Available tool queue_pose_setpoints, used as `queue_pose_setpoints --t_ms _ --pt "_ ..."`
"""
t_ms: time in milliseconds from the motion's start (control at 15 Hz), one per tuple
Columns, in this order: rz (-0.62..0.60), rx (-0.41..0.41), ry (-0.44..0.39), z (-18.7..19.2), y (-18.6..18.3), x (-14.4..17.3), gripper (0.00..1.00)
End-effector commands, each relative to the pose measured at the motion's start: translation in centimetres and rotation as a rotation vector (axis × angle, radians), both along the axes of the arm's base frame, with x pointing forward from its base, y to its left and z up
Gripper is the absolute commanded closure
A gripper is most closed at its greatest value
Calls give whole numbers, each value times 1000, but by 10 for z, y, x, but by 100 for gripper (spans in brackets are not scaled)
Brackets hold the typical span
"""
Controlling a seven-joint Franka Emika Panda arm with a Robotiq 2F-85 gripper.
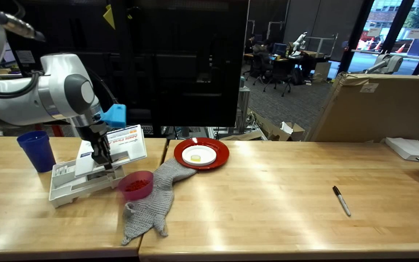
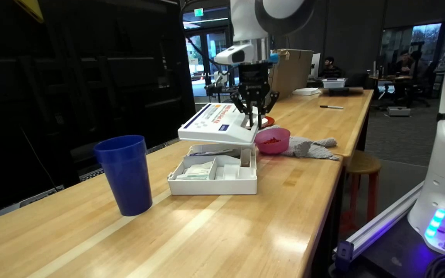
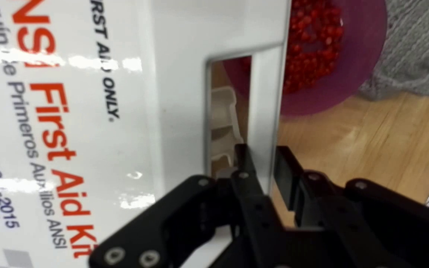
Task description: Remove the lid from the box
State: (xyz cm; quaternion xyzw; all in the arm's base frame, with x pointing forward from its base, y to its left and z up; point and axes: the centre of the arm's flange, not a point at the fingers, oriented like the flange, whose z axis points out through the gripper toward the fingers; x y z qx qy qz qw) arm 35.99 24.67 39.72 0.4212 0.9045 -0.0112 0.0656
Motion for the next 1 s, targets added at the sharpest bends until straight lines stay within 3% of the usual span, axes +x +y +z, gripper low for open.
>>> queue_pose_setpoints --t_ms 0,467,933 --pt "-130 -15 -78 27 -39 9 95" --pt "-414 -25 -149 43 -105 28 95" --pt "-589 -89 -148 36 -160 31 95"
